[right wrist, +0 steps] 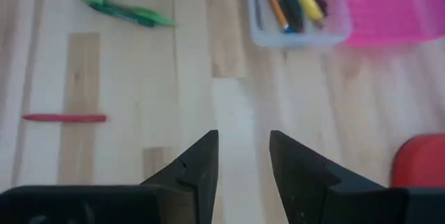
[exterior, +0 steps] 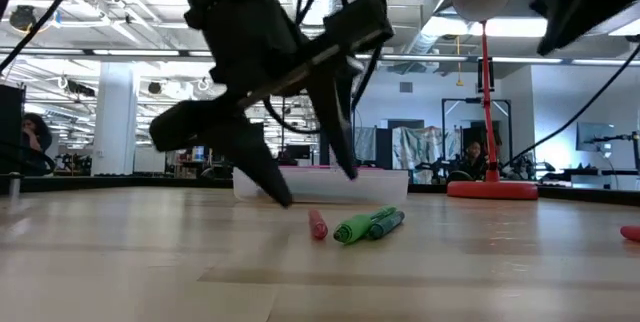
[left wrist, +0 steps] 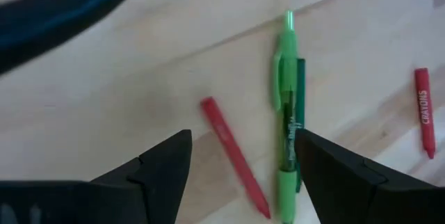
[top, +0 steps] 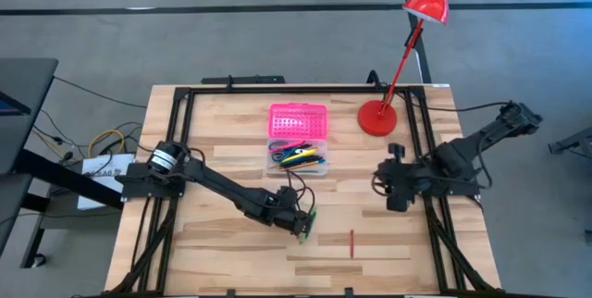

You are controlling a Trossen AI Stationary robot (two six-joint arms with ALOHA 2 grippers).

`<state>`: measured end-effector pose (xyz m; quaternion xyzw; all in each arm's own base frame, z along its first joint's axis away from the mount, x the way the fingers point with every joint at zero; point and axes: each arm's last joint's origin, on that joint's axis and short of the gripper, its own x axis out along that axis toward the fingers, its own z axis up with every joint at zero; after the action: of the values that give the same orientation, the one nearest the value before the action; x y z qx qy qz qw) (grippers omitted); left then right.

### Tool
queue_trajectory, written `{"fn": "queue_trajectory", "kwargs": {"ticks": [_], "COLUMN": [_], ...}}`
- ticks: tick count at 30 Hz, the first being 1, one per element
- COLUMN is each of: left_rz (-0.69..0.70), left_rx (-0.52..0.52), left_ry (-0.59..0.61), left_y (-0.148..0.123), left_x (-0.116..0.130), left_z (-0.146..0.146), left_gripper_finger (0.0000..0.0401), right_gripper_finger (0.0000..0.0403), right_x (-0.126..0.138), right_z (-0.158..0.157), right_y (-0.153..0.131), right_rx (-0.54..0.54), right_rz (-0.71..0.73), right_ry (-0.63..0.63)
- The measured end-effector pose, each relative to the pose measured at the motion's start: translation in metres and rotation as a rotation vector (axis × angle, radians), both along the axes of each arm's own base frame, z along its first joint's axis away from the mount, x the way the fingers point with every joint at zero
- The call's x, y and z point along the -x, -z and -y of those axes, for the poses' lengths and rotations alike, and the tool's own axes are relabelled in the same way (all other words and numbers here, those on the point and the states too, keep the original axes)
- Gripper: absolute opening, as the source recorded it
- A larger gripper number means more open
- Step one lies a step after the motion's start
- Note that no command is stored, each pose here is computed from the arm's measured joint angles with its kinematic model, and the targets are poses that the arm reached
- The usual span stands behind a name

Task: Pick & place school supplies into a supply box
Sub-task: Put the red crayon into the pink supply box

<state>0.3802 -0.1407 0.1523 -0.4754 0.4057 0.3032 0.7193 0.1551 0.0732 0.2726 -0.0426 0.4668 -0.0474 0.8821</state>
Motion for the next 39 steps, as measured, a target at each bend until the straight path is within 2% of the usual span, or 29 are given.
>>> {"fn": "queue_trajectory", "kwargs": {"ticks": [4,10,18,24,33,39], "left_rz": [-0.045,-0.089,-0.177,-0.190,-0.328,-0.248], "left_rx": [0.020,0.016,0.049,0.083,0.041,0.026], "left_ry": [0.010,0.013,0.063,0.043,0.038,0.043], "left_y": [0.011,0.013,0.015,0.012,0.005,0.004], "left_x": [-0.001,-0.003,-0.005,-0.008,-0.004,-0.011], "left_z": [0.002,0.001,-0.007,-0.010,-0.023,-0.022], "left_gripper_finger": [0.0249,0.0249,0.0249,0.0249,0.0249,0.0249], "right_gripper_finger": [0.0121,0.0121,0.0121,0.0121,0.0121,0.0121], "right_x": [0.012,0.021,0.018,0.016,0.015,0.015], "right_z": [-0.004,-0.011,-0.019,-0.019,-0.019,-0.019], "right_y": [0.009,0.019,0.023,0.023,0.022,0.022], "right_rx": [-0.072,-0.108,-0.097,-0.077,-0.064,-0.073], "right_rz": [0.043,0.027,0.008,0.037,0.069,0.077], "right_ry": [0.017,0.027,0.010,0.026,0.041,0.060]}}
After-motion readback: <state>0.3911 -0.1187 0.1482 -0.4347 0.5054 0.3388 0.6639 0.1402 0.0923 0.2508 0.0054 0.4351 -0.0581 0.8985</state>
